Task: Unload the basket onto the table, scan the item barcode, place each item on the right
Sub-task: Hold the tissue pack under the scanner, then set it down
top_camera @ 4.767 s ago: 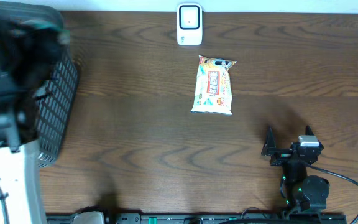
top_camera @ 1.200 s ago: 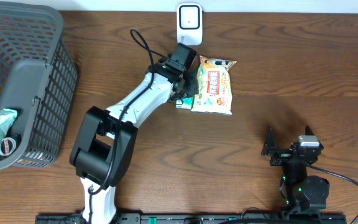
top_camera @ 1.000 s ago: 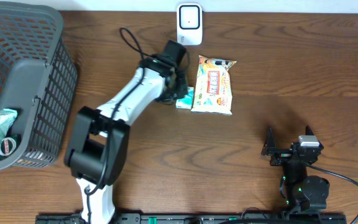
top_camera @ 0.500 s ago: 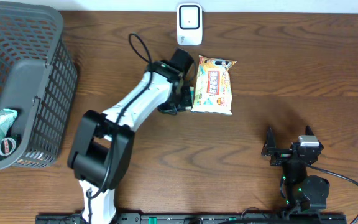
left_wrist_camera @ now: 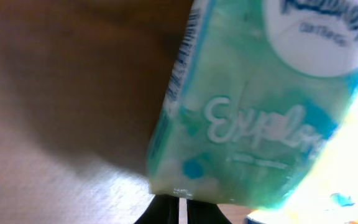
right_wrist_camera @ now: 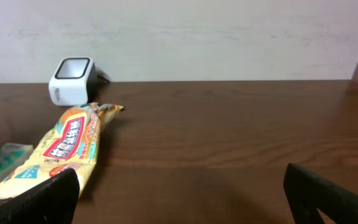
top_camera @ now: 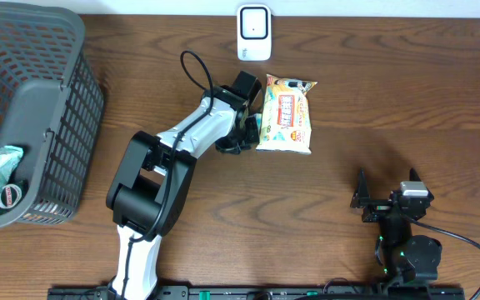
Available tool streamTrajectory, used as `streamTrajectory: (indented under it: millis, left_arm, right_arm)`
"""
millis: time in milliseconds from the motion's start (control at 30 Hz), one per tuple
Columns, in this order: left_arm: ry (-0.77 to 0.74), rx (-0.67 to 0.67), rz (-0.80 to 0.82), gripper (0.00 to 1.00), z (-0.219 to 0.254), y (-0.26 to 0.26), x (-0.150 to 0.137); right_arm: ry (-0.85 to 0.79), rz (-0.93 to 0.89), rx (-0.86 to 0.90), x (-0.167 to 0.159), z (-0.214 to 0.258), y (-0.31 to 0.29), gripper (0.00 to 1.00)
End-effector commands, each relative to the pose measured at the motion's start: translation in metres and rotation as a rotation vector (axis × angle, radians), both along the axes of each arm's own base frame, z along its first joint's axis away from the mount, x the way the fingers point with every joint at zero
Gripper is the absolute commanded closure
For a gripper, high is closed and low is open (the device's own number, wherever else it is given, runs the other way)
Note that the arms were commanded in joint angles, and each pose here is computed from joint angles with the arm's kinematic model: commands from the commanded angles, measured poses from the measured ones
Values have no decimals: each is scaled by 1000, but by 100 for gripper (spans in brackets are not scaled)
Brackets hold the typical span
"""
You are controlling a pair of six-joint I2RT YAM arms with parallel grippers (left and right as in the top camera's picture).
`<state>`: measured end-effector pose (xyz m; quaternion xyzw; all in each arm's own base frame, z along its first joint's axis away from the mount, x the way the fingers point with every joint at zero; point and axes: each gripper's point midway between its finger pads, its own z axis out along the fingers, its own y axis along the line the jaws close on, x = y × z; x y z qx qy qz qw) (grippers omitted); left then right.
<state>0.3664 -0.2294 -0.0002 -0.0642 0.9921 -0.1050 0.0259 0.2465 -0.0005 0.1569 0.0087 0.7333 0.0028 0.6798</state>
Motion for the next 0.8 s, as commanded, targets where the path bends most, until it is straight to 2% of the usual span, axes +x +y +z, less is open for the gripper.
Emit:
streamTrajectory:
  millis: [0,533,667,767]
  left_arm:
    - [0,10,-13,92,-13,2,1]
    - [-125,-48,-23,92,3,-6,37]
    - [-152,-59,2,92,34,1,49]
    - [-221,-73,-33,92,81,7,60]
  right_arm:
    - [2,-7,-7,0,-1,-2,1]
    - [2,-7,-7,0,-1,-2,1]
    - [2,-7,-7,0,-1,-2,1]
    - [2,-7,-7,0,-1,-2,1]
